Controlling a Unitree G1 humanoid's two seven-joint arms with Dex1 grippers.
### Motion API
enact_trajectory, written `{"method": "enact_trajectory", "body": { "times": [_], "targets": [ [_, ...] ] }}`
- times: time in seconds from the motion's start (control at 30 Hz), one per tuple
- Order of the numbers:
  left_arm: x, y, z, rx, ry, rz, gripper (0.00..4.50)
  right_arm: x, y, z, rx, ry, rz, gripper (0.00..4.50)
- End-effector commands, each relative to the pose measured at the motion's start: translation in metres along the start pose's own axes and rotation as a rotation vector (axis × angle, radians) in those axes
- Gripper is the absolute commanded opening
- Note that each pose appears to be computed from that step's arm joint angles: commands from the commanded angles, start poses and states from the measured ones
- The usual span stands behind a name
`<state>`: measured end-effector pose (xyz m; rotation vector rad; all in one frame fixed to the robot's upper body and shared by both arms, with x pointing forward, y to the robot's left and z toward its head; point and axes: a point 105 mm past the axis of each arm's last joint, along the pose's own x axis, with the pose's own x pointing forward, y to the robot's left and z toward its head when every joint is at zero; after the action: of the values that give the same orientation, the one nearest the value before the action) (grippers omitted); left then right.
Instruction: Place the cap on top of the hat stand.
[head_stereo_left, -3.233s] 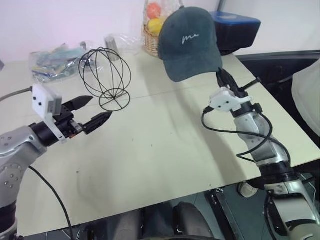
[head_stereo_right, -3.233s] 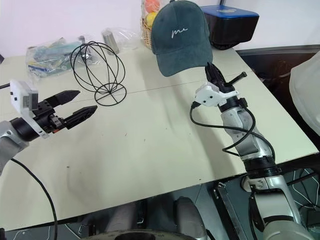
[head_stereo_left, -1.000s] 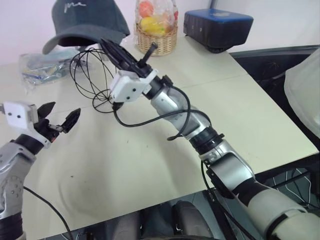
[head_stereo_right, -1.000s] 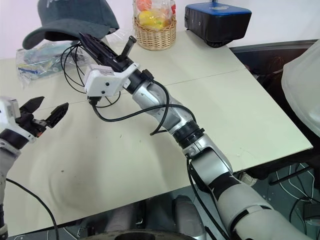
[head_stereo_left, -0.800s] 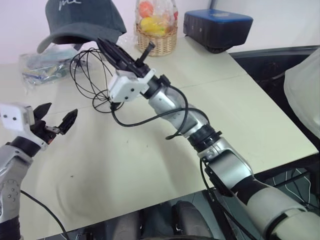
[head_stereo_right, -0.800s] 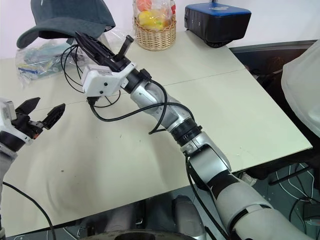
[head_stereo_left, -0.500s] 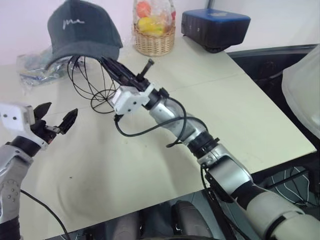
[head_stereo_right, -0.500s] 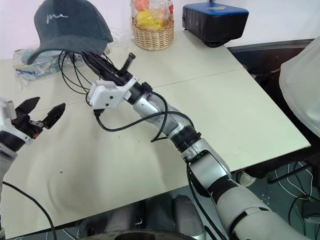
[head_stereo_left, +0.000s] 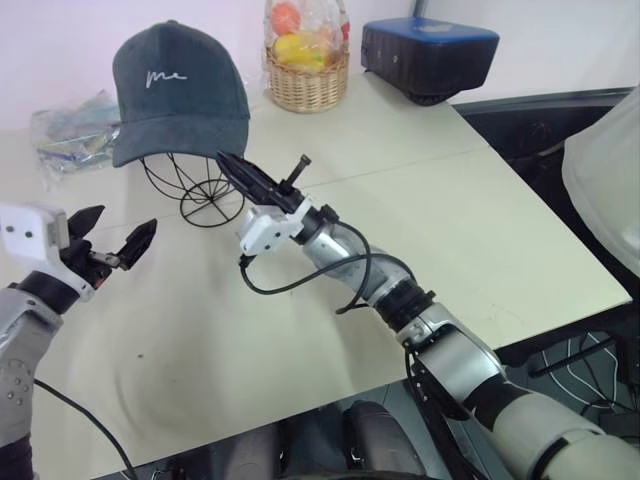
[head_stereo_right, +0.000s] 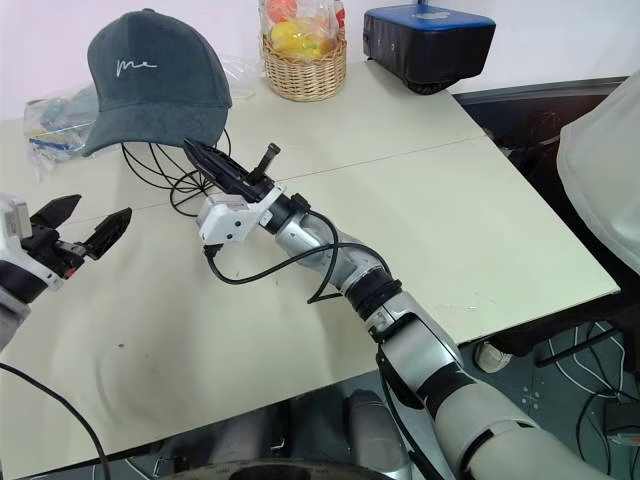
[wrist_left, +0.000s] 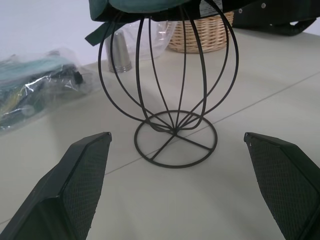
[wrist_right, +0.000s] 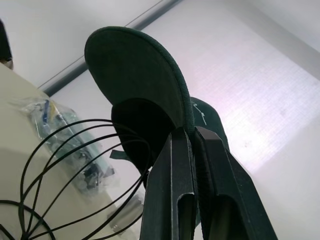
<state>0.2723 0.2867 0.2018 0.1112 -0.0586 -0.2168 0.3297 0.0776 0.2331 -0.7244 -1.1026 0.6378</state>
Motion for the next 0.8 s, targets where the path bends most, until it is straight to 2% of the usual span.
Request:
{"method": "enact_trajectory", "body": {
  "times": [0.03, 0.23, 0.37, 0.8],
  "targets": [
    [-0.005, 0.003, 0.017, 0.044, -0.045, 0.011, 4.5, 0.009, 0.002, 0.017, 0.018, -0.071, -0.015, 0.05],
    [-0.004, 0.001, 0.016, 0.04, -0.049, 0.011, 4.5, 0.006, 0.022, 0.02, 0.054, -0.081, 0.029, 0.05],
    [-0.004, -0.001, 0.015, 0.034, -0.051, 0.01, 4.5, 0.001, 0.036, 0.012, 0.059, -0.046, 0.053, 0.05],
    [-0.006, -0.002, 0.013, 0.027, -0.051, 0.013, 4.5, -0.014, 0.053, -0.007, 0.074, 0.015, 0.107, 0.05]
  ]
}}
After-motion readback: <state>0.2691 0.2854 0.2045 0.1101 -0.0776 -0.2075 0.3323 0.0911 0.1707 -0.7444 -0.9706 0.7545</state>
